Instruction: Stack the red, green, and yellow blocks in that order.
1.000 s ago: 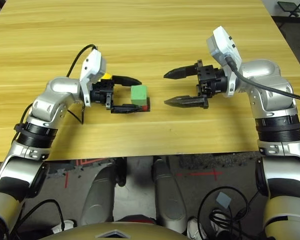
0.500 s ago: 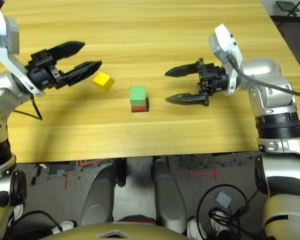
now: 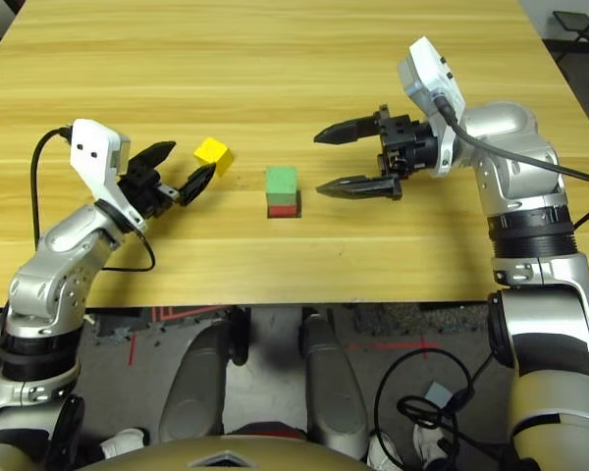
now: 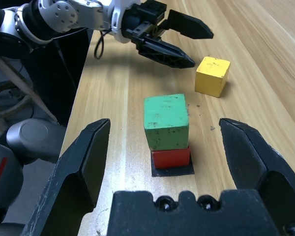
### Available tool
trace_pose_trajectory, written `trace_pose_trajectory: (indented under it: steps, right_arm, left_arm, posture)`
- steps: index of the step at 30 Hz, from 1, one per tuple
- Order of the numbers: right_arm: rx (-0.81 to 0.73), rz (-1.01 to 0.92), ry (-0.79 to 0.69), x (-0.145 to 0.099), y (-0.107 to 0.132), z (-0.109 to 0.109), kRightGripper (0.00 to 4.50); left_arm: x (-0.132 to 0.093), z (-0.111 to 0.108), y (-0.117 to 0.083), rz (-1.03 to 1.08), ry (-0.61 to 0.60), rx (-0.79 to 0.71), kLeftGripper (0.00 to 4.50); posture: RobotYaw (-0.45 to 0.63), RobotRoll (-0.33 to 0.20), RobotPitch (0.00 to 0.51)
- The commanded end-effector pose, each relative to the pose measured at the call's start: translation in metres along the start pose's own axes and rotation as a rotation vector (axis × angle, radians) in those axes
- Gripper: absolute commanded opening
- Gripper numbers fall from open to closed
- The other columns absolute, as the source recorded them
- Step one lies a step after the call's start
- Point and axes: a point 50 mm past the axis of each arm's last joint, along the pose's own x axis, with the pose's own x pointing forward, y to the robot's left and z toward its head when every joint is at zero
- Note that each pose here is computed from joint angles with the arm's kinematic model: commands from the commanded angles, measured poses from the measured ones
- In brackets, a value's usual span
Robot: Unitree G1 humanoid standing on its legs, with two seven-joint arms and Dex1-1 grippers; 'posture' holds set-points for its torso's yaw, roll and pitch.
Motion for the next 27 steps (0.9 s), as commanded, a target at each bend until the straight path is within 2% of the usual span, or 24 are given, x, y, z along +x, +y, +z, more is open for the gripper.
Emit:
trace_pose_trajectory:
  steps: [1, 9, 25, 27]
  right_arm:
    - [-0.009, 0.004, 0.008, -0.001, 0.002, 0.002, 4.5]
    - [-0.001, -0.009, 0.005, -0.003, 0.007, 0.004, 4.5]
    - [-0.002, -0.008, -0.019, 0.003, 0.008, 0.007, 4.5]
    - [-0.003, -0.01, -0.021, 0.003, 0.009, 0.008, 4.5]
  left_arm:
    - [0.005, -0.01, -0.002, -0.017, 0.021, 0.003, 4.48]
    - [0.01, -0.028, -0.003, -0.041, 0.065, 0.009, 4.48]
    - [0.022, -0.036, 0.004, -0.043, 0.076, 0.016, 4.48]
    - [0.022, -0.037, 0.004, -0.035, 0.077, 0.01, 4.1]
  posture:
    - [-0.06, -0.139, 0.29]
    - [-0.09, -0.145, 0.301]
    - [-0.09, -0.135, 0.314]
    - [-0.09, -0.134, 0.314]
